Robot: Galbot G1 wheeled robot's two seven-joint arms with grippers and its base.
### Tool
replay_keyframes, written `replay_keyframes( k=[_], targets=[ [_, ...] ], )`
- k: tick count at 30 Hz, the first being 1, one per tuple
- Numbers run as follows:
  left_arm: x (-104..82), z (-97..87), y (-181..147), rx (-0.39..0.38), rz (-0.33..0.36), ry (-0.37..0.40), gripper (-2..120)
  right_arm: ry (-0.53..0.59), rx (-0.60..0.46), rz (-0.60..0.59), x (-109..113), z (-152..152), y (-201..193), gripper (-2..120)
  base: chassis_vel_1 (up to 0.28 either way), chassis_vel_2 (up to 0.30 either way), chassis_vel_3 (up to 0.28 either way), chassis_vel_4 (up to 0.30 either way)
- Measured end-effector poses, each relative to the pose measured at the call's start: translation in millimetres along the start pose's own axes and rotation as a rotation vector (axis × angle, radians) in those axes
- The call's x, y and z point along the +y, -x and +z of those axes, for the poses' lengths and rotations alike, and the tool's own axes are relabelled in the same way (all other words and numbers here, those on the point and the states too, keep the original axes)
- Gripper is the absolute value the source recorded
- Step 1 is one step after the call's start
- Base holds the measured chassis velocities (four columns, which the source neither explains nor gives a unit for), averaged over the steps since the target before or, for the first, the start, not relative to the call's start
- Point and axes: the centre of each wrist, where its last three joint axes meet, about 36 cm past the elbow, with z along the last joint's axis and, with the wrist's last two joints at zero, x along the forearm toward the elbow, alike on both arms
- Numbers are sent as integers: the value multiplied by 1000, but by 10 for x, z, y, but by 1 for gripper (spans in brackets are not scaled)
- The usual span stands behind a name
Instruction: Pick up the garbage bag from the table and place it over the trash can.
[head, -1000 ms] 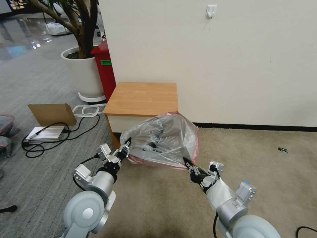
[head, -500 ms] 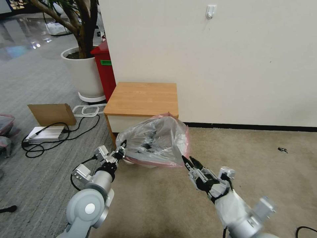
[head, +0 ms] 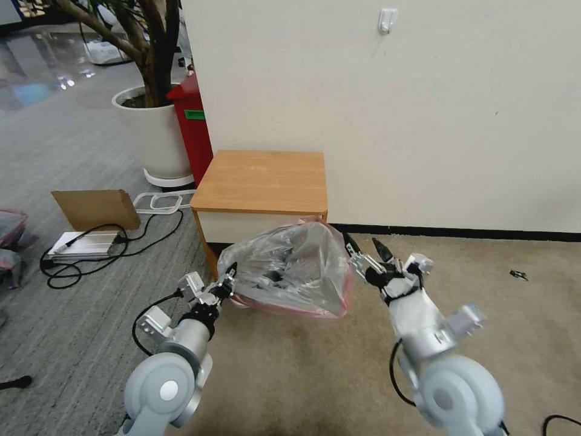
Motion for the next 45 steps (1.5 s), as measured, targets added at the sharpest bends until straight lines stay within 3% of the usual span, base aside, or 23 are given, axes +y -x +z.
replay_keyframes(
  k=[4, 12, 29, 37, 45],
  targets=[
    [-17, 7, 11, 1, 6, -4, 11, 11, 10, 16, -31, 66, 0, 97, 0, 0, 0, 0],
    [-17, 45, 37, 17, 9, -7, 11, 71, -11, 18, -54, 91, 100, 64, 0, 0, 0, 0],
    [-22, 55, 28, 35, 30, -20, 11, 75, -26, 17, -75, 115, 177, 3, 0, 0, 0, 0],
    [-13, 81, -48, 65, 64, -16, 11, 56, -46, 27, -124, 35, 268, 0, 0, 0, 0, 0],
    [-57, 39, -110, 83, 123, -19, 11, 17, 34, 71, -393, 79, 332, 0, 0, 0, 0, 0]
  ],
)
